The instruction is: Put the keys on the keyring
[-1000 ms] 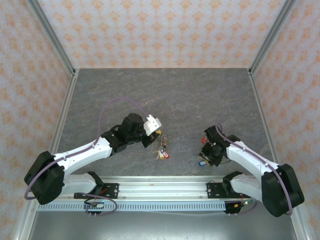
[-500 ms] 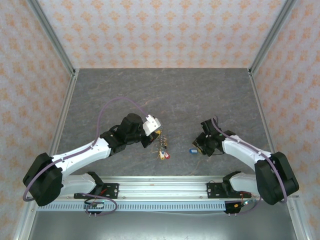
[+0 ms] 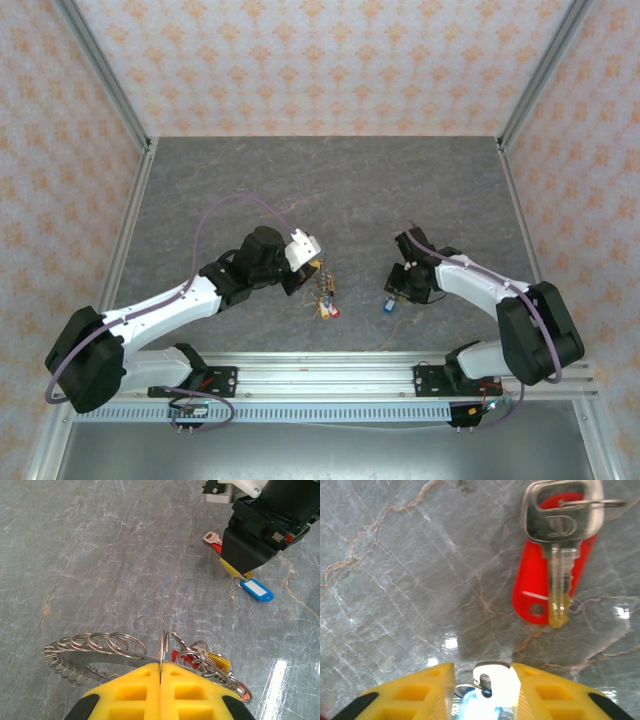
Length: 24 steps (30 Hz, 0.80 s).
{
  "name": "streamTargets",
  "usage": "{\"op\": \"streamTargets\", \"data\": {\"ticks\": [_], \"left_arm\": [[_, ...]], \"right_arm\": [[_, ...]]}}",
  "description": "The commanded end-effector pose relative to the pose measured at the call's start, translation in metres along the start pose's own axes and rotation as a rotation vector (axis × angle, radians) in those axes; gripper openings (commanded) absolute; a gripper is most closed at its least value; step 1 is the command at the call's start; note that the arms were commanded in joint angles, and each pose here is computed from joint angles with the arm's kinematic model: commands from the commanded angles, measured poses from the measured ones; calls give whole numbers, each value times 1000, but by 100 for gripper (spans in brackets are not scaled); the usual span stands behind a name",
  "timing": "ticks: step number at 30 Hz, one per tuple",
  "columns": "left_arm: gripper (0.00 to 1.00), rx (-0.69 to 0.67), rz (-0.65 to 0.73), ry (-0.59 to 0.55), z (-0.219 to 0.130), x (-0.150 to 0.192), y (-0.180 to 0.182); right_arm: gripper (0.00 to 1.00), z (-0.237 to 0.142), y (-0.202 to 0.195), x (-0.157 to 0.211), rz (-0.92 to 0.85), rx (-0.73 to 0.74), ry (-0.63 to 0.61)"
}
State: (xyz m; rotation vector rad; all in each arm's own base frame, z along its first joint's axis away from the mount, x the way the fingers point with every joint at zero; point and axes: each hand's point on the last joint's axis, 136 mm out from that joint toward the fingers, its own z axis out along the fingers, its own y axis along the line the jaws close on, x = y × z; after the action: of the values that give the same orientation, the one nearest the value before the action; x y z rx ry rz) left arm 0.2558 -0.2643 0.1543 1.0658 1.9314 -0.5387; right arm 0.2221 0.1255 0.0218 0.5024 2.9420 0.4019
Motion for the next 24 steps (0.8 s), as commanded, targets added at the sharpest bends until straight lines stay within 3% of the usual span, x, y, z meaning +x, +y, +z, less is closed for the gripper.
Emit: {"op": "streamTargets", "data": {"ticks": [1,12,15,18,21,24], "left_arm": [[0,-21,17,-66,-9,-26,6],[0,-23,13,-65,-8,-26,7],[0,-21,16,-62,-9,-27,7],[0,-26,17,-66,-10,-27,8],[0,-33,13,-65,-10,-28,9],[0,-58,4,-73,-12,-28,13]], "right_arm": [[29,-4,-1,9,-89,7,52],[18,-7,-6,32,-44,11,149],[24,-17,-5,28,-49,17,122],[25,-33,-14,10,-38,78,5],[28,-36,-2,13,-6,20,15],[31,-35,-5,15,-41,79,-15]]}}
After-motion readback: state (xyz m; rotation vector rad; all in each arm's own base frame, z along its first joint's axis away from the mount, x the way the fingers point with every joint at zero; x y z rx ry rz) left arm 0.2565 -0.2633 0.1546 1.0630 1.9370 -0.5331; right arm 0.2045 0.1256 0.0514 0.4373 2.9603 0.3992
